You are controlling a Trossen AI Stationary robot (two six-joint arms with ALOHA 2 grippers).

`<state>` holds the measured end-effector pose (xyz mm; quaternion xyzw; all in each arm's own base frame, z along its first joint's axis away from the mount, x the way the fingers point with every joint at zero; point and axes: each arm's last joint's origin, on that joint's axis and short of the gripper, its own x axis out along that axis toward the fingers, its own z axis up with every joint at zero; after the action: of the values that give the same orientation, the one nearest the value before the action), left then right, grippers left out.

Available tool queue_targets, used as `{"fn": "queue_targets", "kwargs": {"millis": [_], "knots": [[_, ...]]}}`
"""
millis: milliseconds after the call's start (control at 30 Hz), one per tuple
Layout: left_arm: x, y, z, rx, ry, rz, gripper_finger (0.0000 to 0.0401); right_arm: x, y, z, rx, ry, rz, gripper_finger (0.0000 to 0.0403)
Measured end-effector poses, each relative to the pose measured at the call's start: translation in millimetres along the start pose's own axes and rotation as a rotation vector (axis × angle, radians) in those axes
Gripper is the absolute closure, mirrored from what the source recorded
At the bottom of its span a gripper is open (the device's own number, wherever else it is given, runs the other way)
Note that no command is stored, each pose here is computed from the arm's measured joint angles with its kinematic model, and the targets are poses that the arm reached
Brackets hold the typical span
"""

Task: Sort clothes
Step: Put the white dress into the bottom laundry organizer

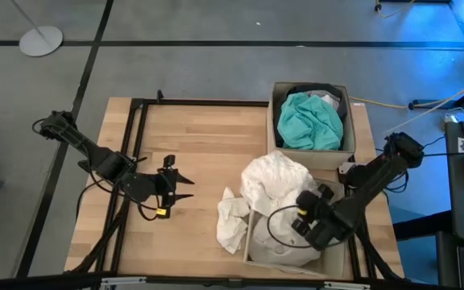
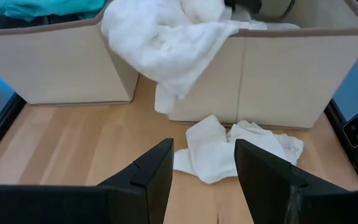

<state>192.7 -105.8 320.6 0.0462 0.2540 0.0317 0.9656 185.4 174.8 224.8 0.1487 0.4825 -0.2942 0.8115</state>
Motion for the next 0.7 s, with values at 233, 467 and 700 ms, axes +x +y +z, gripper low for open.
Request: {"fn": "queue_targets", "kwargs": {"millis": [233,467,700], "knots": [[0.7,1.2,0.1,-0.010,0.002,0.006,0.0239,10.8,-0.8,5.3,0.026,0.227,0.019,0.0219],[3.6,-0.1,-0.7,0.023,0.012,0.009,0.0239,-30.1,4.7,32.7,-0.025,0.519,0.102,0.0156],[11.2,-3.4,-3.1,0.060,0.037,0.018,0.0239,-108.8,-4.8,78.4,-0.002,0.416,0.183,0.0149]]}}
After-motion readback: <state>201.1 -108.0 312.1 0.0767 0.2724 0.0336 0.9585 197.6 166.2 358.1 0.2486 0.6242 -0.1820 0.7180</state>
